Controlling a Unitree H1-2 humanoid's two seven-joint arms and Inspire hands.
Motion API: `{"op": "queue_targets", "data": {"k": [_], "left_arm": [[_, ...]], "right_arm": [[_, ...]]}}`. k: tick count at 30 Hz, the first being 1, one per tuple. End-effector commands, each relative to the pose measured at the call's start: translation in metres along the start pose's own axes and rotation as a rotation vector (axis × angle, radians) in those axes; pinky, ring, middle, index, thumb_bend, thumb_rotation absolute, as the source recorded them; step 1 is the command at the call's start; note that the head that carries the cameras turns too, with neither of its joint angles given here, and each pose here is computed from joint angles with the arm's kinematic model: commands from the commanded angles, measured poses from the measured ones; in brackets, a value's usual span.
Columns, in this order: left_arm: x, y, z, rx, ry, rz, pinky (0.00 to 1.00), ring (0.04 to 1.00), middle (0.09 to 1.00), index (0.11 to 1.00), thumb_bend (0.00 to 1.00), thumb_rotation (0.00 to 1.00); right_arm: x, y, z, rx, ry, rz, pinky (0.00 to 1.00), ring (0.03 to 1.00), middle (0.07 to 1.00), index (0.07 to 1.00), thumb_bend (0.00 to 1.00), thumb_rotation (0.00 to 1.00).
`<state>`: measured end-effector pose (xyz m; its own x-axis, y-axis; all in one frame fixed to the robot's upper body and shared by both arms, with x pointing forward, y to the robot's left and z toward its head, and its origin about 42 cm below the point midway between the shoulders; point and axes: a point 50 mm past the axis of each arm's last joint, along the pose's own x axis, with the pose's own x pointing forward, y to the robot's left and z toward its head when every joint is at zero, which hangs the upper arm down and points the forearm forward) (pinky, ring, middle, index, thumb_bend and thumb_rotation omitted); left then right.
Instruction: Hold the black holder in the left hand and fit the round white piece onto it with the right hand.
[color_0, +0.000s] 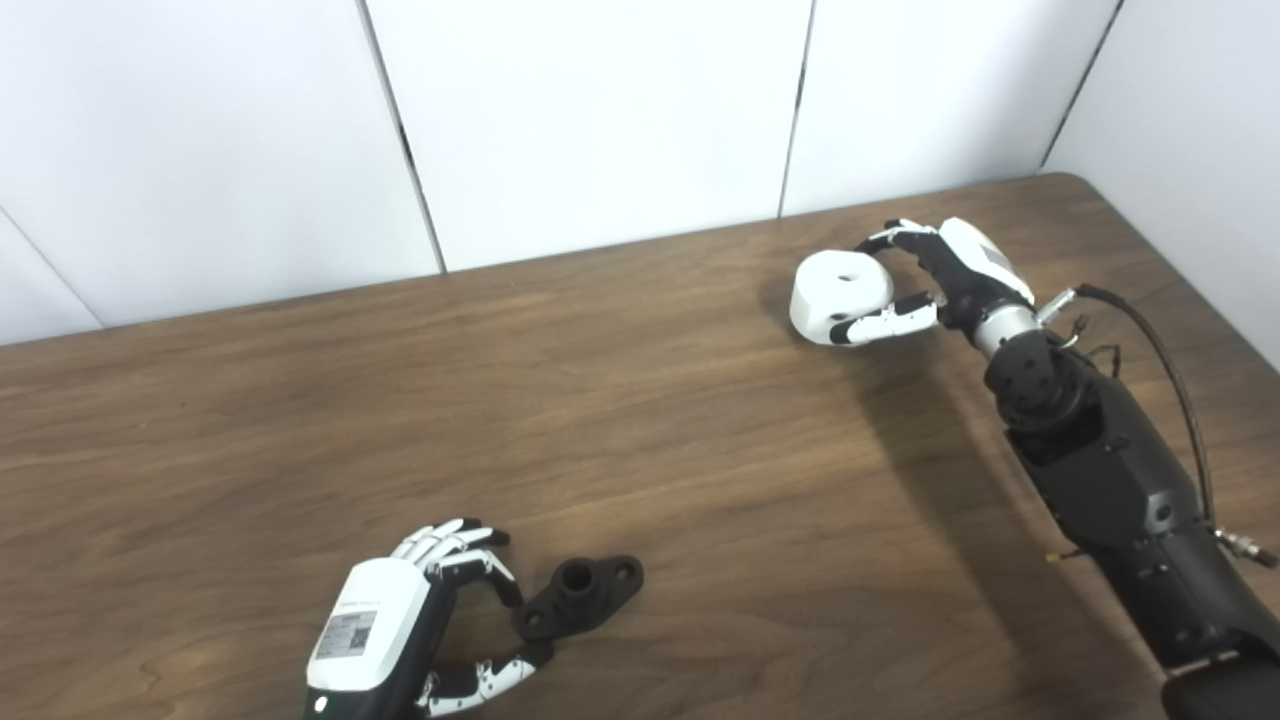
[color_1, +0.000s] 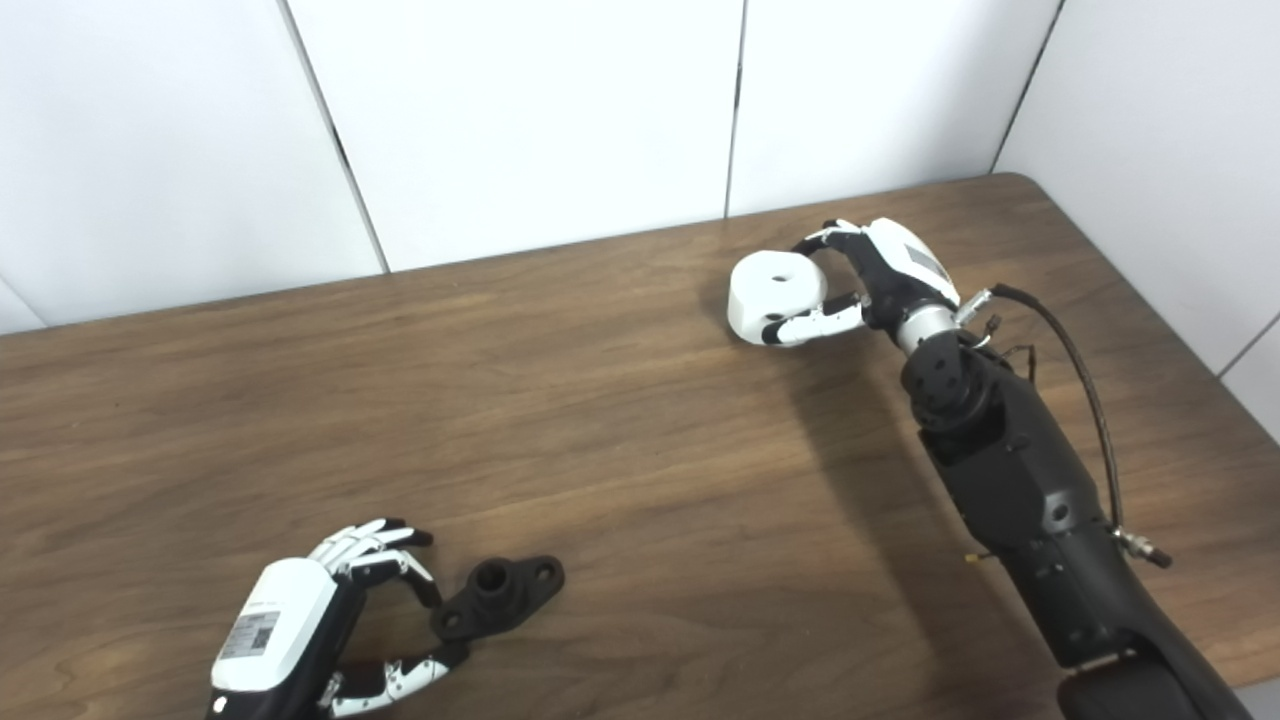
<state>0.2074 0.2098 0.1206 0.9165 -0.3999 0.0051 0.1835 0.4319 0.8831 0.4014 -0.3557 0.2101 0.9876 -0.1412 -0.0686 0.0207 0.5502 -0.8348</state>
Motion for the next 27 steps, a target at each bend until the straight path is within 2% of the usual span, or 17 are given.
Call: {"op": "queue_targets", "data": {"k": [1, 9, 27], "left_arm": [[-0.0174, -0.0146, -0.0194, 0.016, 0.117, -0.118, 0.85, 0.864, 0.787, 0.489, 0.52, 0.04], [-0.017, -0.0143, -0.0191, 0.015, 0.119, -0.118, 0.85, 0.865, 0.789, 0.488, 0.52, 0.04], [-0.015, -0.0142, -0.0156, 0.001, 0.122, -0.115, 0.85, 0.867, 0.792, 0.489, 0.52, 0.04]], "right_arm": [[0.0079, -0.0316, 0.0159, -0.028, -0.074, -0.078, 0.87, 0.973, 0.931, 0.739, 0.85, 0.32], [0.0075, -0.0311, 0.0155, -0.022, -0.08, -0.079, 0.89, 0.967, 0.917, 0.711, 0.85, 0.32], [0.0089, -0.0287, 0.0123, -0.023, -0.108, -0.091, 0.88, 0.955, 0.892, 0.652, 0.82, 0.25]]}}
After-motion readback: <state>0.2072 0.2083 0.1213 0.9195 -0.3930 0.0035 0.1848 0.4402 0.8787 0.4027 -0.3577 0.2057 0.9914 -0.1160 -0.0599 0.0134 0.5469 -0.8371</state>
